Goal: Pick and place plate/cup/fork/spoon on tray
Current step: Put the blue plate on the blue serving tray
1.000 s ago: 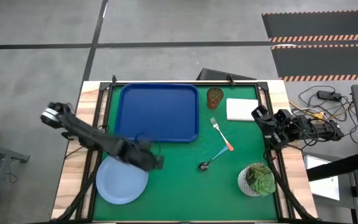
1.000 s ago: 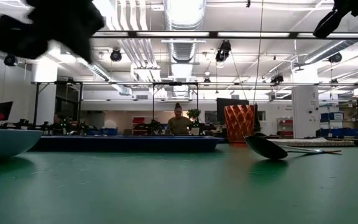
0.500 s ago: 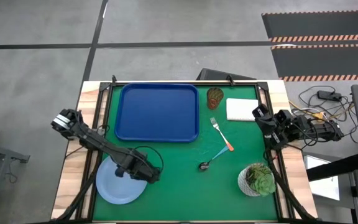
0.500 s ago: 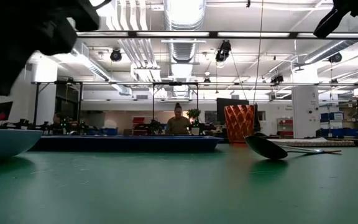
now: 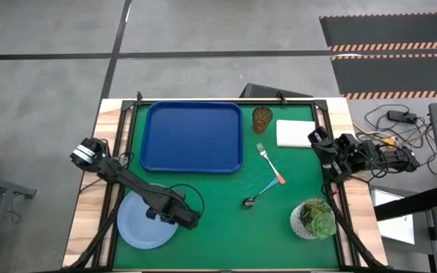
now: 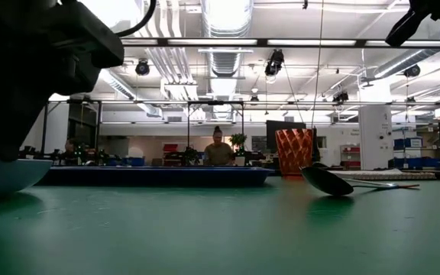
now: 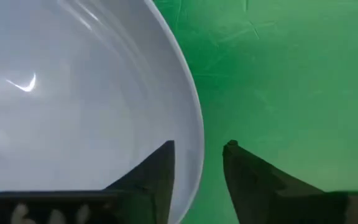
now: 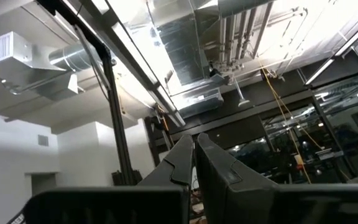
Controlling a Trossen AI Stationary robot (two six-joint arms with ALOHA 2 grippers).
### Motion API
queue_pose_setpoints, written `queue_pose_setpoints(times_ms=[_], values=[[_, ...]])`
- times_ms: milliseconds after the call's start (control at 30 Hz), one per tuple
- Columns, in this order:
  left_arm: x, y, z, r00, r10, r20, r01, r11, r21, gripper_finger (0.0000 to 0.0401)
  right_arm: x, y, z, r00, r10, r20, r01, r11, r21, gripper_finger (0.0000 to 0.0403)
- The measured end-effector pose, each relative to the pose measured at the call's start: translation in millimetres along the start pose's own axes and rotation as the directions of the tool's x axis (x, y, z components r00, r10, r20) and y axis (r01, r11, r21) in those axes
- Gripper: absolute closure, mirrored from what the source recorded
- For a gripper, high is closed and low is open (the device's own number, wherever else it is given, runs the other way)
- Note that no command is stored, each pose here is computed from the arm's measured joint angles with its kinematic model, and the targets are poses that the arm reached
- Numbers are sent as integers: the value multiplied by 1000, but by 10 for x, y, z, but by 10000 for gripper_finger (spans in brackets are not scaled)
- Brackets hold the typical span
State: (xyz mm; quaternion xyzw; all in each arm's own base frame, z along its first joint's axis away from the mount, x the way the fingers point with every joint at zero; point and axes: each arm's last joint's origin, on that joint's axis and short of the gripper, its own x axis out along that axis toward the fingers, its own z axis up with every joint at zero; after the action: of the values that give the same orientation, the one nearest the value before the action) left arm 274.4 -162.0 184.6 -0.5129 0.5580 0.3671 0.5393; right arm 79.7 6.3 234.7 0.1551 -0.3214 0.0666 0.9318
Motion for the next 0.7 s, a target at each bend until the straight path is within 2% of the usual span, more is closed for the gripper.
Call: queue_pose_setpoints(times_ms=[100, 233, 333, 533, 700], values=[[42, 4, 7, 1000, 21, 7, -21, 1000, 14, 268, 0, 0, 0, 1000, 0, 0, 0, 1000, 0, 394], [96, -1, 11, 999, 37, 12, -38, 999, 28, 277, 0, 0, 0, 1000, 0, 0, 0, 1000, 0, 394], [108, -2, 8, 999, 45, -3, -45, 999, 27, 303, 0, 0, -1, 1000, -1, -1, 1, 1000, -1, 394], [104, -15, 3, 999, 35, -11, -34, 999, 25, 388, 0, 0, -1, 1000, -1, -1, 1, 1000, -1, 394], [89, -36, -7, 1000, 13, -20, -13, 1000, 8, 395, 0, 0, -1, 1000, -1, -1, 1, 1000, -1, 394]])
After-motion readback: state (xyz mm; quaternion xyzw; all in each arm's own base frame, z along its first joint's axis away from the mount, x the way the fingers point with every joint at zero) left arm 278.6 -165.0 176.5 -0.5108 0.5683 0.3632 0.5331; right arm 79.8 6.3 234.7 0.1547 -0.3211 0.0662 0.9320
